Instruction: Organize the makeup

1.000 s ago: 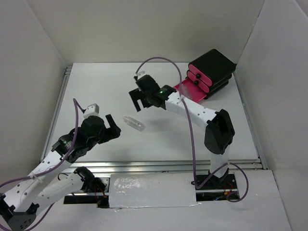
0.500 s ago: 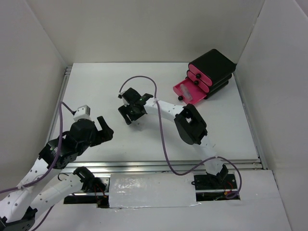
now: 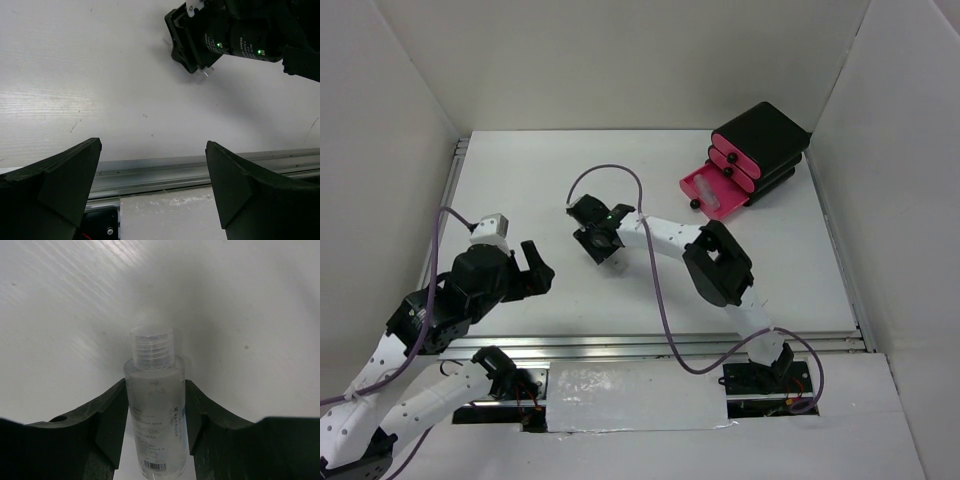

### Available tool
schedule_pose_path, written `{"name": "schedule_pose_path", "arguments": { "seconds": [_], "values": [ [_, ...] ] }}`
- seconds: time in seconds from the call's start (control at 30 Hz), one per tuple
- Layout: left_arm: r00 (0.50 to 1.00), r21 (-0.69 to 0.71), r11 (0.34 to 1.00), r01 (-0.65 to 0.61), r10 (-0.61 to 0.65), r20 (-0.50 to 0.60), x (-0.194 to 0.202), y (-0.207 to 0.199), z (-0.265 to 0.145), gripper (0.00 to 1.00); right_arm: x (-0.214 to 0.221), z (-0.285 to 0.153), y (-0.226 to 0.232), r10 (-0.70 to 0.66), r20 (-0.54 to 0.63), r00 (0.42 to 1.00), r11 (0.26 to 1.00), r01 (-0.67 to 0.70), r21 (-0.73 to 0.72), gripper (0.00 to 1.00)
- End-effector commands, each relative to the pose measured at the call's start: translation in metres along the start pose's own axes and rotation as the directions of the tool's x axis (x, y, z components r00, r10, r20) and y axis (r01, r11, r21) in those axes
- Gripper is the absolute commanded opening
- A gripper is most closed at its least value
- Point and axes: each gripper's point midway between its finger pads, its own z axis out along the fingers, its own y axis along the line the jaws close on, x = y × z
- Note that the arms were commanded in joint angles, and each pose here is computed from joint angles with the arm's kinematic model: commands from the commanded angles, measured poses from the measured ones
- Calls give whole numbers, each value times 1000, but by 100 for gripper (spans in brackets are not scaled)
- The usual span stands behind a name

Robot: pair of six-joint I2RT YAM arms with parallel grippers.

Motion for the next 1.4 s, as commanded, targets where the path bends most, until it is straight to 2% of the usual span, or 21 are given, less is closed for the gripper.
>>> {"name": "schedule_pose_path", "arguments": {
  "seconds": [0.0, 0.1, 0.13, 0.23, 0.27, 0.37, 0.47, 0.57, 0.7, 0.83, 1.03, 1.3, 1.37],
  "values": [
    [995, 67, 994, -91, 88, 46, -17, -12, -10, 99, -38, -60, -39, -27, 147, 989, 992, 8, 128, 0],
    [989, 47, 991, -128, 125, 75, -20, -7, -7, 99, -50, -91, -84, -113, 206, 972, 960, 53, 275, 0],
    [990, 44, 992, -116, 112, 85, -21, -6, -7, 99, -52, -101, -112, -122, 208, 970, 923, 34, 384, 0],
    [991, 83, 990, -118, 112, 73, -16, -11, -6, 100, -60, -123, -169, -162, 168, 972, 832, 43, 553, 0],
    [991, 82, 990, -112, 106, 79, -16, -10, -8, 99, -58, -130, -206, -117, 137, 984, 783, 6, 622, 0],
    [990, 107, 989, -103, 91, 107, -18, -10, -14, 99, -47, -140, -269, -32, 98, 995, 696, -48, 717, 0],
    [989, 125, 988, -95, 79, 124, -19, -10, -18, 100, -35, -143, -318, 26, 93, 995, 602, -90, 794, 0],
    [989, 136, 985, -102, 85, 124, -18, -12, -19, 99, -27, -137, -346, 62, 104, 993, 562, -121, 818, 0],
    [989, 154, 981, -120, 104, 106, -16, -17, -16, 99, -8, -126, -369, 98, 73, 993, 529, -114, 841, 0],
    [989, 156, 979, -127, 113, 96, -14, -18, -14, 99, 8, -113, -377, 128, 59, 990, 549, -121, 827, 2],
    [989, 153, 981, -122, 107, 103, -15, -17, -15, 99, 15, -103, -380, 135, 67, 989, 551, -131, 824, 13],
    [989, 155, 980, -126, 112, 98, -15, -18, -14, 99, 29, -89, -382, 173, 49, 984, 553, -138, 822, 44],
    [989, 154, 980, -127, 112, 97, -14, -18, -14, 99, 30, -87, -381, 177, 43, 983, 556, -136, 820, 56]
  ]
}}
